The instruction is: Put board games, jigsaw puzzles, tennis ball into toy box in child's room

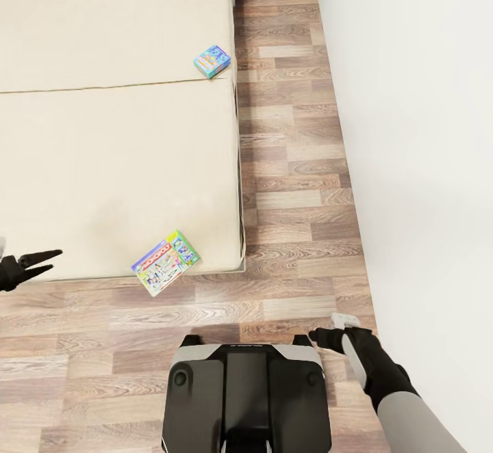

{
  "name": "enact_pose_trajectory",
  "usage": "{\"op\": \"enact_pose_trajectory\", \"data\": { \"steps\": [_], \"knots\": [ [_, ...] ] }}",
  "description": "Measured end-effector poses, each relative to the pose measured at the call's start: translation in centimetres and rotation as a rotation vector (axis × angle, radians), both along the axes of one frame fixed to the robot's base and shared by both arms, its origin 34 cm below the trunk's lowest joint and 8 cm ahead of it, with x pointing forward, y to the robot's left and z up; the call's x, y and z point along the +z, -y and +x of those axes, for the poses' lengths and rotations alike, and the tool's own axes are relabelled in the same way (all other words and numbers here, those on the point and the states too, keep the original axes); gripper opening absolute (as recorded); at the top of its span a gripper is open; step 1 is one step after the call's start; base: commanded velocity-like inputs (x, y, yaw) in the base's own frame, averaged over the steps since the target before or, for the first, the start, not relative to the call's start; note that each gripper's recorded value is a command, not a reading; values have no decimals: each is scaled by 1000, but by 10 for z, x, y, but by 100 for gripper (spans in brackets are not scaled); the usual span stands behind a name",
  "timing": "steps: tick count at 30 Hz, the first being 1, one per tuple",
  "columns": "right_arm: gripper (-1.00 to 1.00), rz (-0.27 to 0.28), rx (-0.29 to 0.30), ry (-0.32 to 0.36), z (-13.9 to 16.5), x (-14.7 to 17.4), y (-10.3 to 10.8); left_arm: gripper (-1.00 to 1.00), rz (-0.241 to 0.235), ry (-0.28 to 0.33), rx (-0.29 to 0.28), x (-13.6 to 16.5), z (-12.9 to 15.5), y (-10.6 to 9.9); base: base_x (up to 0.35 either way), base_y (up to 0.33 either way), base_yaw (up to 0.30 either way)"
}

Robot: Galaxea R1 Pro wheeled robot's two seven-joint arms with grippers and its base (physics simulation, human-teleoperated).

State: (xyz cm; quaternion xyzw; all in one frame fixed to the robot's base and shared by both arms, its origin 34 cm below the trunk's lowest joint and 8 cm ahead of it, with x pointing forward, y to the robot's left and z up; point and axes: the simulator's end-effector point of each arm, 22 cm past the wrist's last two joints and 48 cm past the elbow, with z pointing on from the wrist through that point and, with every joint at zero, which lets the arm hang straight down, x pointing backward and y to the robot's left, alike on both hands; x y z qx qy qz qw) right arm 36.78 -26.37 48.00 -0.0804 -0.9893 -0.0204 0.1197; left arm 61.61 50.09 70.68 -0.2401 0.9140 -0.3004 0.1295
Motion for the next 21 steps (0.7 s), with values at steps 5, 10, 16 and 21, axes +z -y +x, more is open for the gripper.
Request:
{"op": "enact_pose_trajectory", "data": {
  "steps": [5,10,16,21],
  "knots": [
    [100,79,-22,39,14,3,-14,100,-62,-41,50,7,-49,-19,0,0,0],
    [100,127,-71,90,34,8,-17,100,-65,-64,67,-3,-87,-27,0,0,0],
    [100,126,-143,131,48,14,-4,100,-68,-76,53,-9,-103,-23,0,0,0],
    [100,124,-166,144,53,17,-1,100,-86,-99,23,-15,-111,-10,0,0,0]
  ]
}}
